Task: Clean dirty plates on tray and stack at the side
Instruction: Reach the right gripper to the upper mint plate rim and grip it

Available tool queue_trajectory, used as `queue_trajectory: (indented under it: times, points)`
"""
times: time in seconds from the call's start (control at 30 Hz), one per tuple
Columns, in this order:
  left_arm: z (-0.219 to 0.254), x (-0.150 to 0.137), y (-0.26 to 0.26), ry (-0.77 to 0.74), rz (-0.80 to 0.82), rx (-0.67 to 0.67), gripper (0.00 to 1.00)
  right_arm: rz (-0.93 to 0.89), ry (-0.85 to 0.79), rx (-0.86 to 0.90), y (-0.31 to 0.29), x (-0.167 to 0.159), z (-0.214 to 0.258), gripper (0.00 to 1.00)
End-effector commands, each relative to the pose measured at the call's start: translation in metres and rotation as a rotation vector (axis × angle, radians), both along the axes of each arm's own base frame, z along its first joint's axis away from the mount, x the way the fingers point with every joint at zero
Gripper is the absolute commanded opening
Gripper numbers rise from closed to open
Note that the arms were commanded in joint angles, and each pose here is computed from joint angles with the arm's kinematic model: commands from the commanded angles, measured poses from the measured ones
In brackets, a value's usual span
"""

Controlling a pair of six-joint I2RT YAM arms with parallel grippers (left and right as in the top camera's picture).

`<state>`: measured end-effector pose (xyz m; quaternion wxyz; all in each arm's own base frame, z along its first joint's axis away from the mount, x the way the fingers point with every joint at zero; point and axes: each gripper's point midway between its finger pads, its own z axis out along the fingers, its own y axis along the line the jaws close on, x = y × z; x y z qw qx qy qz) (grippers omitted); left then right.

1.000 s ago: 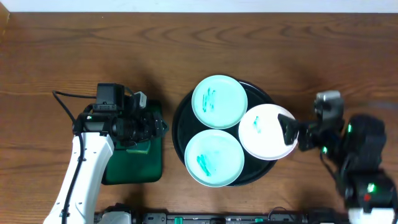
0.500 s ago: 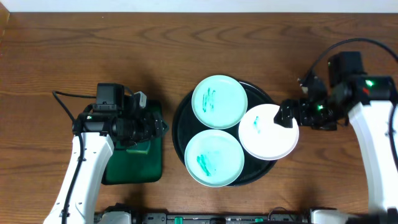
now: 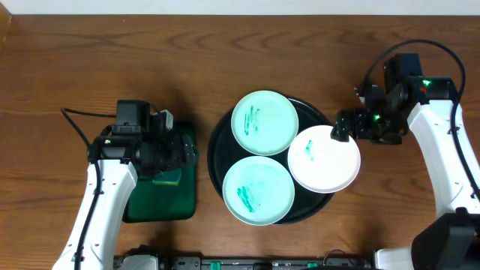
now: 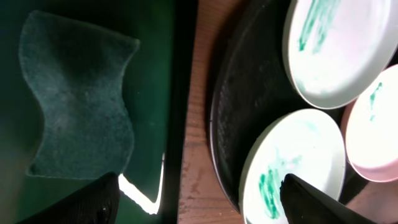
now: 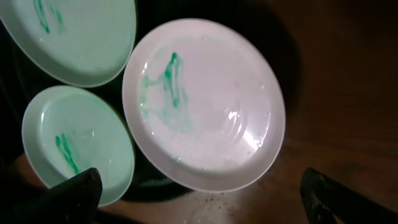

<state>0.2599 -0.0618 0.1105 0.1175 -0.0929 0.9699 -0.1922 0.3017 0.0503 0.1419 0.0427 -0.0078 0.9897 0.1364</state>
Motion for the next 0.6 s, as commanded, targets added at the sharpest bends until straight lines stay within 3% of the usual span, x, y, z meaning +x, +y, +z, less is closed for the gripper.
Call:
queue_trajectory:
  times: [0.0, 0.3, 0.33, 0.4, 0.57]
  points:
    - [0.006, 0.006, 0.007, -0.030, 0.003, 0.042, 0.83, -0.007, -0.029, 0.024, 0.004, 0.007, 0.007, 0.99]
    - [0.006, 0.006, 0.007, -0.029, 0.003, 0.041, 0.83, -0.006, -0.022, 0.063, 0.012, 0.005, 0.008, 0.99]
    - [0.006, 0.006, 0.007, -0.029, 0.003, 0.041, 0.83, 0.005, -0.022, 0.070, 0.016, 0.005, 0.008, 0.90]
    - [0.006, 0.006, 0.007, -0.029, 0.003, 0.041, 0.83, 0.065, -0.036, 0.068, 0.027, 0.004, 0.009, 0.81]
    - [0.006, 0.006, 0.007, -0.029, 0.003, 0.041, 0.83, 0.225, -0.095, -0.048, 0.062, 0.003, 0.004, 0.89]
